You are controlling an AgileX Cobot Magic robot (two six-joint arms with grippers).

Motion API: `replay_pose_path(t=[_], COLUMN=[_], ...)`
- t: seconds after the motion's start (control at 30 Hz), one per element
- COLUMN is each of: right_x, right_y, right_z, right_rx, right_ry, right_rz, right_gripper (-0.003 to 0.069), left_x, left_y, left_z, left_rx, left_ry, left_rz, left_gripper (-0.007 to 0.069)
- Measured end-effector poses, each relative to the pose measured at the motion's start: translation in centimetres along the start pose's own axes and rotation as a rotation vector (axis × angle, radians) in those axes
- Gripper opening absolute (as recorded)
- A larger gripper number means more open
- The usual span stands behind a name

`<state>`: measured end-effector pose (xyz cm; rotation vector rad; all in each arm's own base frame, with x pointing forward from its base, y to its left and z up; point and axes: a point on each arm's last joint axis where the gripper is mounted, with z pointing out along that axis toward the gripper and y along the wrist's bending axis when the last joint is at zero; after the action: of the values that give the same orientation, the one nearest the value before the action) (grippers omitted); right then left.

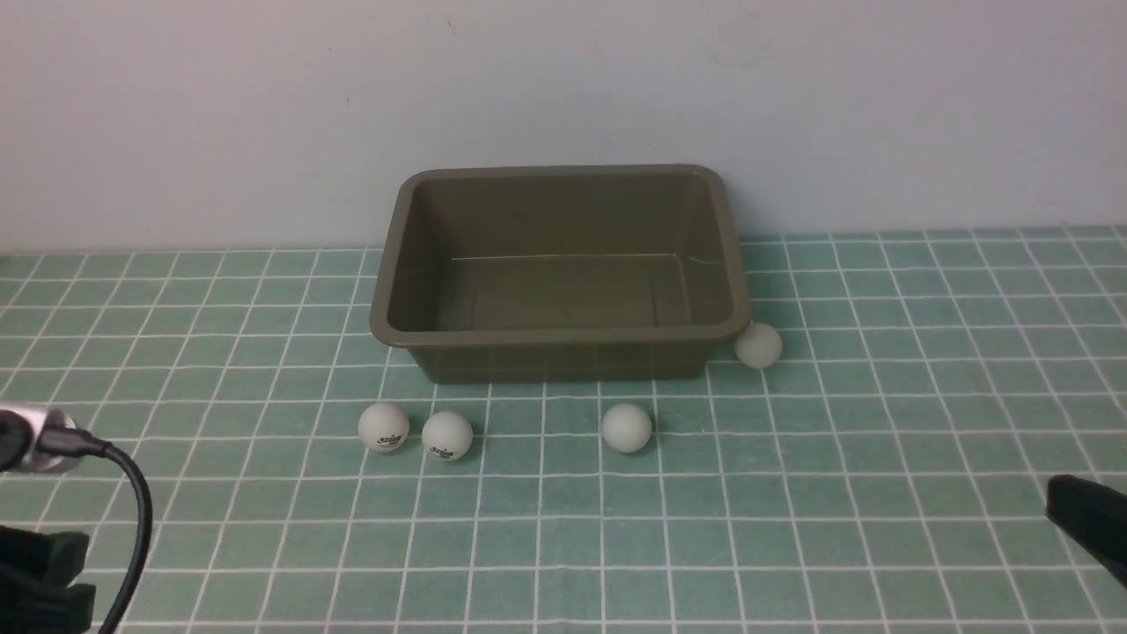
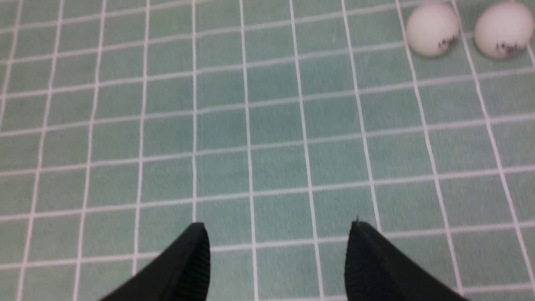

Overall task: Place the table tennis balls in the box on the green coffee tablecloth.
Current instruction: 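Reach for and grasp a ping pong ball on the table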

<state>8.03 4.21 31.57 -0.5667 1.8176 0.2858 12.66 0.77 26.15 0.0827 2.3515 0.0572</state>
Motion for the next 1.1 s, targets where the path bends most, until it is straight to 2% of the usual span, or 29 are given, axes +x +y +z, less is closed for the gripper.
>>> replay_pose_path(t=[0.2, 0.43, 0.63, 0.8, 0.9, 1.0, 1.1], right_x=[0.3, -3.0, -5.3, -5.4, -5.1, -4.0, -3.2], right_y=[-2.0, -4.7, -7.5, -9.2, -10.4, -11.5, -12.6], right_z=[3.8, 6.8, 10.6, 13.5, 15.8, 18.9, 21.3], right_rx=[-0.07, -0.081, -0.119, -0.146, -0.183, -0.286, -0.333], right_ry=[0.171, 0.191, 0.227, 0.271, 0.319, 0.411, 0.45], right_rz=[0.042, -0.007, -0.038, -0.045, -0.03, -0.034, -0.045], right_gripper=[0.0482, 0.0482, 0.0482, 0.0482, 0.0482, 0.0482, 0.0482], left_x=[-2.5, -4.4, -4.7, -4.8, -4.8, -4.9, -4.9], left_y=[0.4, 0.6, 0.3, -0.1, -0.2, -0.4, -0.4], left_z=[-1.2, -2.6, -2.7, -2.7, -2.7, -2.8, -2.8], left_rx=[-0.039, -0.055, -0.019, 0.015, 0.03, 0.047, 0.05], left_ry=[-0.163, -0.242, -0.27, -0.283, -0.289, -0.299, -0.3], left_rz=[0.042, 0.08, 0.075, 0.093, 0.098, 0.113, 0.122], left_gripper=[0.0395, 0.0395, 0.0395, 0.0395, 0.0395, 0.0395, 0.0395])
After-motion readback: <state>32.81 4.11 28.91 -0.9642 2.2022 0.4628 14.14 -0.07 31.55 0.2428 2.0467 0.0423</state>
